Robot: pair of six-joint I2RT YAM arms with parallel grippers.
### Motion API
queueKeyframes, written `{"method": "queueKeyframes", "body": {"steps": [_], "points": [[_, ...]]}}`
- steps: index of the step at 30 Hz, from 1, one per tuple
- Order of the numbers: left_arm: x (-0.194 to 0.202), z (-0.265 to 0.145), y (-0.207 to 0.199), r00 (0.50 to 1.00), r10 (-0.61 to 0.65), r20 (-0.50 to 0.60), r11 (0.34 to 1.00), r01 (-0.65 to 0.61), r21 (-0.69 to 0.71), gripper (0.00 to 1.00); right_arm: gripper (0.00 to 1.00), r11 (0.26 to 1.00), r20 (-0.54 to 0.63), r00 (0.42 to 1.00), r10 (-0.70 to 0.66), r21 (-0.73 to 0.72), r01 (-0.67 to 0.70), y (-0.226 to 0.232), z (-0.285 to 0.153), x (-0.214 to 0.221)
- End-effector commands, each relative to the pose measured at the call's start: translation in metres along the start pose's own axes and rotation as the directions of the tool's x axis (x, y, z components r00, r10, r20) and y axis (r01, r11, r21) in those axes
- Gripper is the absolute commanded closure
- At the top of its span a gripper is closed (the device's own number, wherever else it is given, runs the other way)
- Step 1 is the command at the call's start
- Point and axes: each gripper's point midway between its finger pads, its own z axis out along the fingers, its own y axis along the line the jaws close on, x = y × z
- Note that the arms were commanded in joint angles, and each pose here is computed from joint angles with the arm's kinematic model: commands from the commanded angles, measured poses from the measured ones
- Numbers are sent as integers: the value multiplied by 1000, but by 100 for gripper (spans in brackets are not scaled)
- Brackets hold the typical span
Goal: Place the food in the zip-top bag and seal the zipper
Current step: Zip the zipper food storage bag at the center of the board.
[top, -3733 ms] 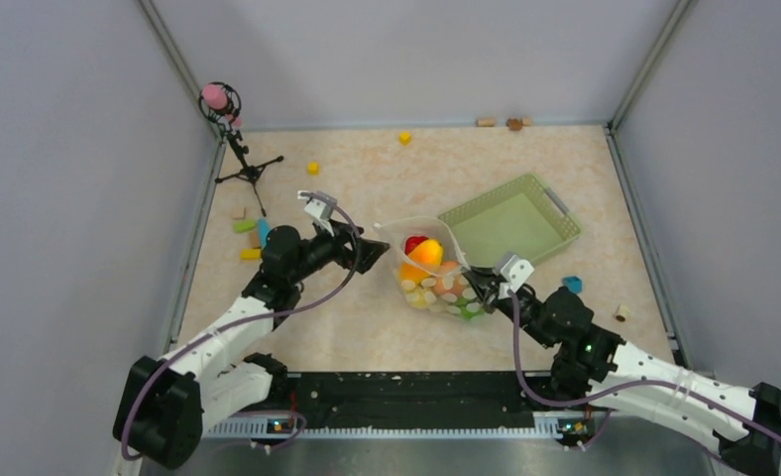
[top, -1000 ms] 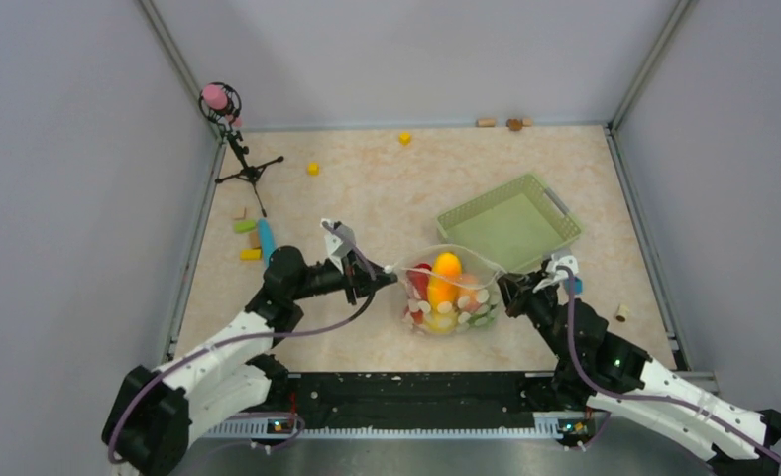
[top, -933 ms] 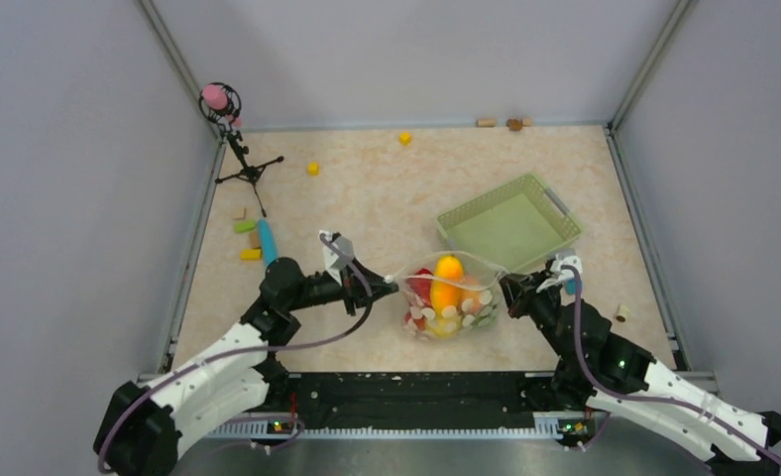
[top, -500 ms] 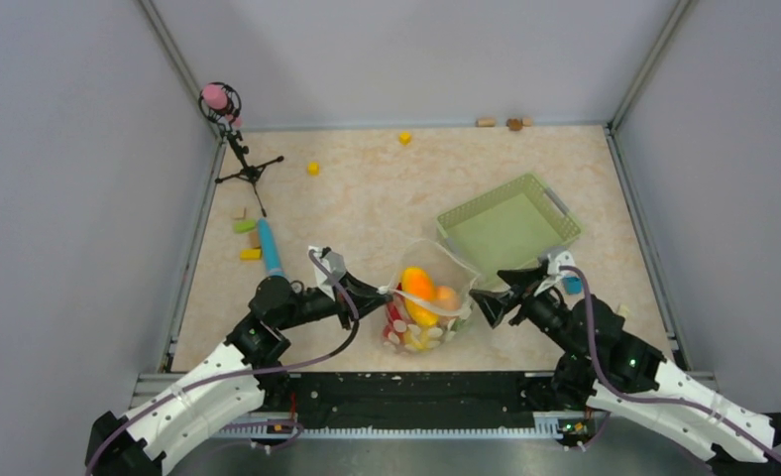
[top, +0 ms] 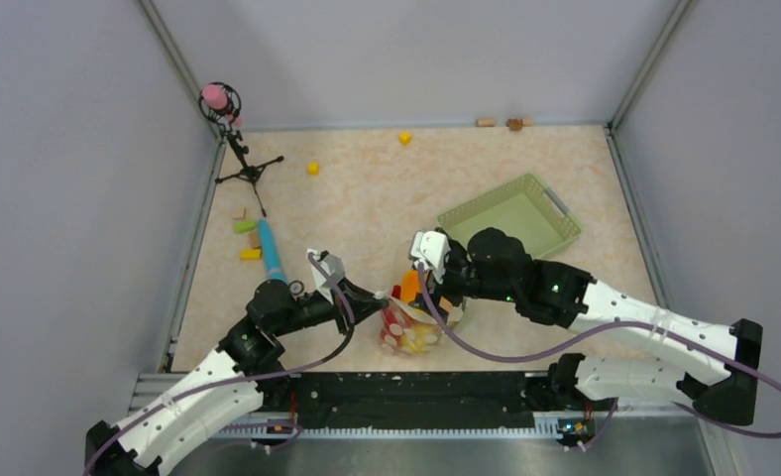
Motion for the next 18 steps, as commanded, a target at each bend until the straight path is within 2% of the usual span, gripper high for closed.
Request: {"method": "queueKeyframes", "body": {"steps": [1,5,10,18], "points": [[-31,-4,-9,997,35,64,999,-35,-1,100,13,962,69,968,-240,-120,247,15,-13,-39],[-37,-5,-10,996,56,74,998,-55,-8,100,11,909,209,922,-327,-197,367,32,-29,-68],[-48,-6,-13,995,76,70,997,-75,-15,100,8,877,292,900,-323,-265,401,48,-29,-86],[-60,-7,-11,997,68,49,997,-65,-51,100,9,883,201,931,-304,-308,355,46,17,-85]]}}
